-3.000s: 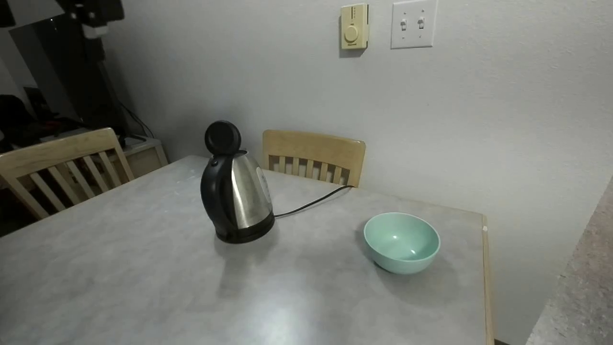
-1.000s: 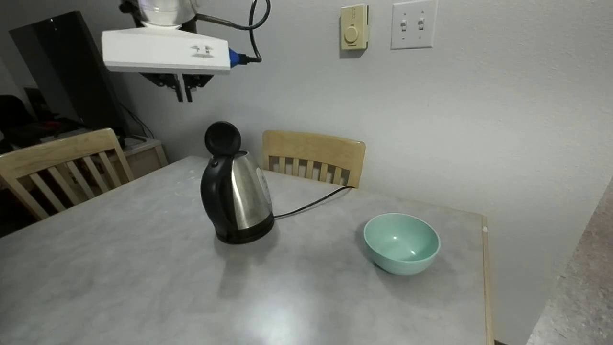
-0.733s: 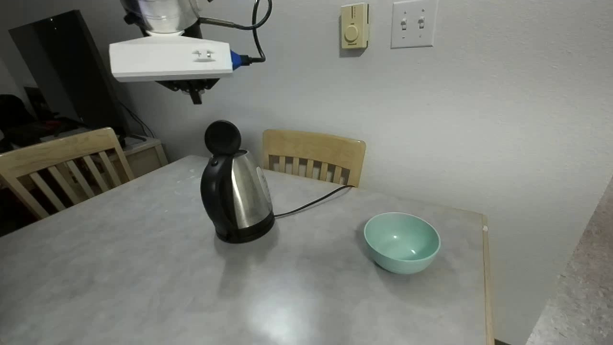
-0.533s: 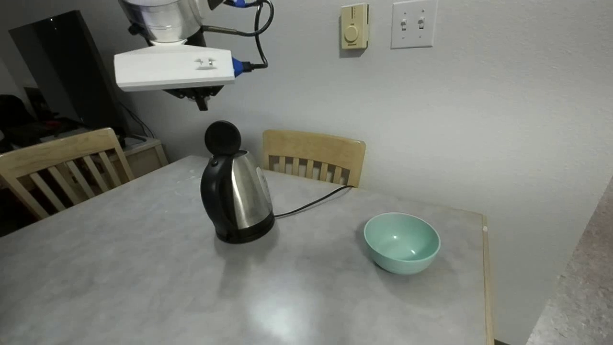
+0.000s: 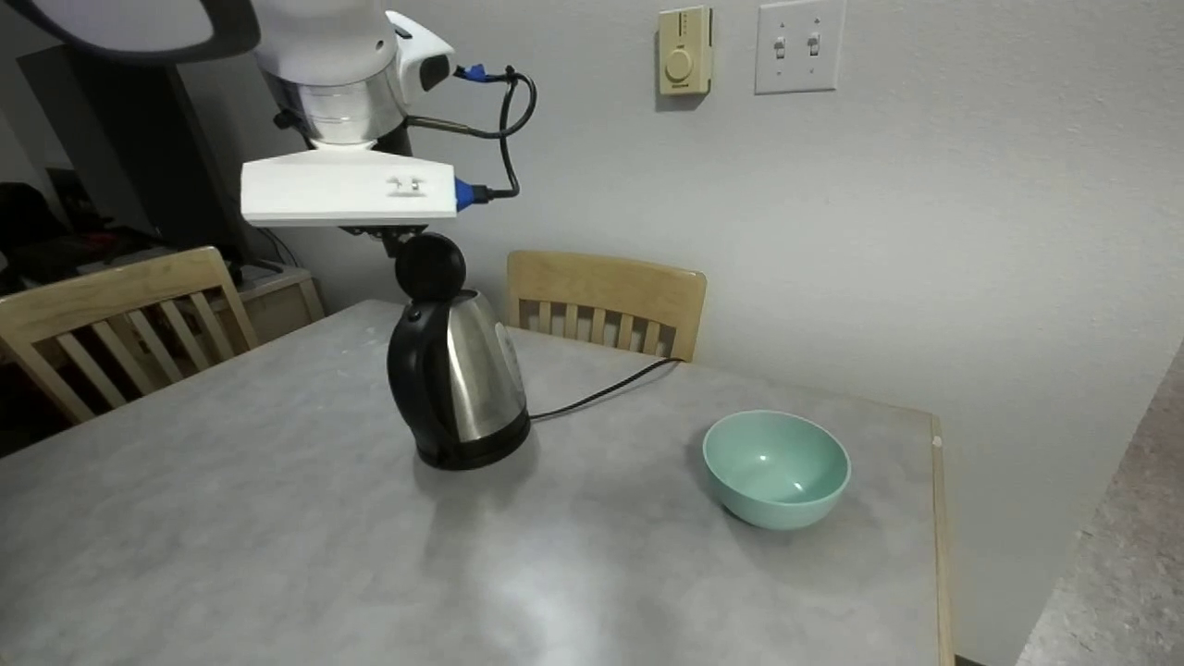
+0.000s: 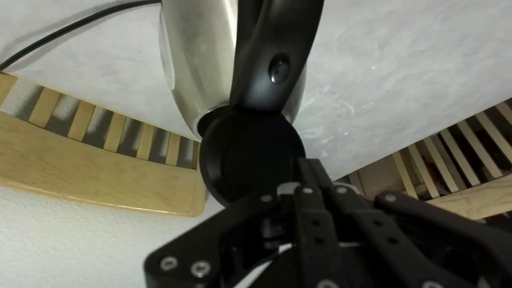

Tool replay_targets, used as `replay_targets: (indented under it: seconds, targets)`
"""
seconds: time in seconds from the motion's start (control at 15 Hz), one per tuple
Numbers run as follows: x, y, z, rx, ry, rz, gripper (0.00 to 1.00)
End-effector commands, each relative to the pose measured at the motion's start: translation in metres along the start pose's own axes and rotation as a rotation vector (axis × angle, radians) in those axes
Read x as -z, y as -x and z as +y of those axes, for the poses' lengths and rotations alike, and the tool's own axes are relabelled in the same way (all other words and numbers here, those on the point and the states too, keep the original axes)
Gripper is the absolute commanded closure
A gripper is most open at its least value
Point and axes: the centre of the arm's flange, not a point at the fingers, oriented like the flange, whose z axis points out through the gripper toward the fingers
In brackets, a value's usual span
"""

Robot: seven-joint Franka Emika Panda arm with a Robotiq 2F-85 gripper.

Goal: Close the lid of the electric kettle.

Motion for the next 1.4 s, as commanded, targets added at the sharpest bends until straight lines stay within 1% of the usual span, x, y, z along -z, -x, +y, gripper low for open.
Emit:
replay_targets:
  seconds: [0.0,0.6,0.8,1.0,1.33]
  targets:
    - [-0.001,0.0,-0.001,0.0,-0.002,-0.001,0.99]
    - [-0.001,-0.001,-0.001,0.002,-0.003,-0.001,1.0]
    - [0.002,-0.001,-0.003,-0.002,0.004,0.03,1.0]
    - [-0.011,-0.003,0.002,-0.003,-0.012,0.035,1.0]
    - [-0.055,-0.013,0.011,0.031,0.012,0.037,1.0]
